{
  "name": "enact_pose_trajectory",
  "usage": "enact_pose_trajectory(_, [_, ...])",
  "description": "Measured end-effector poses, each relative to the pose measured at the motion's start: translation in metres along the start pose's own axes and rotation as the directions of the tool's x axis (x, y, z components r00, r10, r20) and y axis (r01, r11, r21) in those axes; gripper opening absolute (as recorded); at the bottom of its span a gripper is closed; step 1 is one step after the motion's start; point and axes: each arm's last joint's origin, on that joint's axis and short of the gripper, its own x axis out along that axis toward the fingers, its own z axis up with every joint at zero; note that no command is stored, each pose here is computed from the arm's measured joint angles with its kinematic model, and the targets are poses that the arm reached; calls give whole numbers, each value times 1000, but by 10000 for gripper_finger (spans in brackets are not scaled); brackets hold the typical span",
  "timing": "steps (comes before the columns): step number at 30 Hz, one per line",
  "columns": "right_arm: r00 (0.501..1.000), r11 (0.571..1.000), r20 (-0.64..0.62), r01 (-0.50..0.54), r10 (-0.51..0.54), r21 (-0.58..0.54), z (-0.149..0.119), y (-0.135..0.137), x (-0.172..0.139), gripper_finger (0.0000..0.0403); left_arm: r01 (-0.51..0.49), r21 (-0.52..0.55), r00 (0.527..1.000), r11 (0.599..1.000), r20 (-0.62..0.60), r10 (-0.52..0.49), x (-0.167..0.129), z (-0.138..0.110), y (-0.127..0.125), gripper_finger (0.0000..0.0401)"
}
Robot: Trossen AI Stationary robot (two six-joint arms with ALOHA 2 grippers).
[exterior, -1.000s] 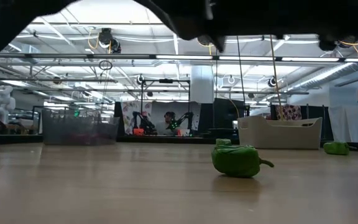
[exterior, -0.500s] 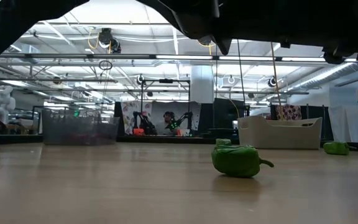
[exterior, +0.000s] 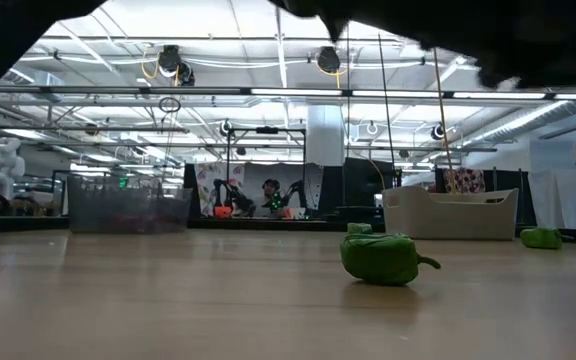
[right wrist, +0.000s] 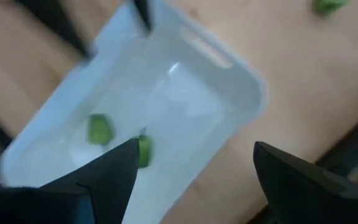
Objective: Sort produce into baskets
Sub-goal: Put the center bottom green chili pepper into the white bin
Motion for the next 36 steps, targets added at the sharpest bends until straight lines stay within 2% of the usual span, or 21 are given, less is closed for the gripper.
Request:
enact_pose_trajectory(4, [998,998,-15,-55,55,-4,-3,5,-1,277,35,15,989,999,-144,-32,-15,1,0,215])
enact_pose_trajectory(7, [997,997,-20,-75,75,-2,-5,7,-1,238,22,16,972,1000,-235,-17,-25,2,1,215])
enact_pose_trajectory(12, [991,992,-30,-128,128,16,-8,14,1,146,3,-1,935,1000,-355,-3,-36,0,-3,215])
enact_pose_trajectory(17, [985,985,-40,-169,170,24,-13,25,7,41,-19,25,893,1000,-449,28,-45,-2,-27,215])
enact_pose_trajectory(19, [982,983,-44,-181,182,28,-15,29,9,12,-12,40,886,999,-463,29,-47,-3,-37,215])
enact_pose_trajectory(25, [974,975,-52,-220,220,10,-21,40,17,8,13,10,866,1000,-500,-6,-66,-10,-62,215])
enact_pose_trajectory(30, [977,978,-47,-208,207,-19,-24,44,24,3,-15,-57,894,998,-448,-12,-79,-19,-77,215])
enact_pose_trajectory(36, [978,977,-24,-209,208,-30,-24,47,27,3,-8,-145,896,989,-440,-58,-82,-53,-90,215])
